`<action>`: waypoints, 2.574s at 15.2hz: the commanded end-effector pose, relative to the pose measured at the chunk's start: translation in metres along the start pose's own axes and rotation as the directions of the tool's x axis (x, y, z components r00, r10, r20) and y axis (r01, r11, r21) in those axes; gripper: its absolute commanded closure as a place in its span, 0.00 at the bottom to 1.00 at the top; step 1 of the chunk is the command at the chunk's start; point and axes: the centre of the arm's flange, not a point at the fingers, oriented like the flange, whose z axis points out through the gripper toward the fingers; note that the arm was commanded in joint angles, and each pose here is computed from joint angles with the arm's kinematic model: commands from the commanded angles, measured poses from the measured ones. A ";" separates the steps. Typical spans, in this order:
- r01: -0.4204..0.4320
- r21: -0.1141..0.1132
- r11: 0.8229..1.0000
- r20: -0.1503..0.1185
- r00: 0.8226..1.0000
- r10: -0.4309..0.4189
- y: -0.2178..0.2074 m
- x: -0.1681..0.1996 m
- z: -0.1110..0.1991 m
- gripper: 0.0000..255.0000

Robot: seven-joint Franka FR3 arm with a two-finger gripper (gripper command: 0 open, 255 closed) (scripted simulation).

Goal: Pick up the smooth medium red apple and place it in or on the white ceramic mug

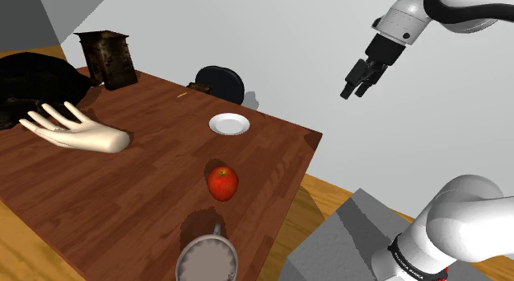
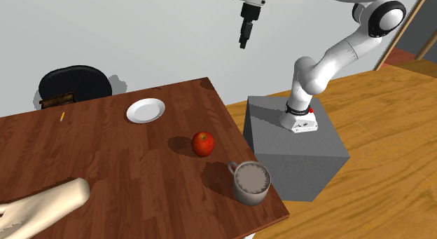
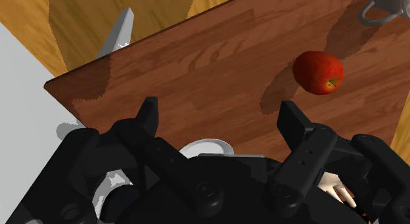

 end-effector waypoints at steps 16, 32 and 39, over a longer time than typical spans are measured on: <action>0.039 -0.074 0.996 -0.054 0.998 -0.043 -0.160 0.036 0.123 0.00; 0.075 -0.155 0.985 -0.108 0.990 -0.093 -0.322 0.076 0.264 0.00; 0.076 -0.156 0.985 -0.108 0.990 -0.093 -0.319 0.080 0.297 0.00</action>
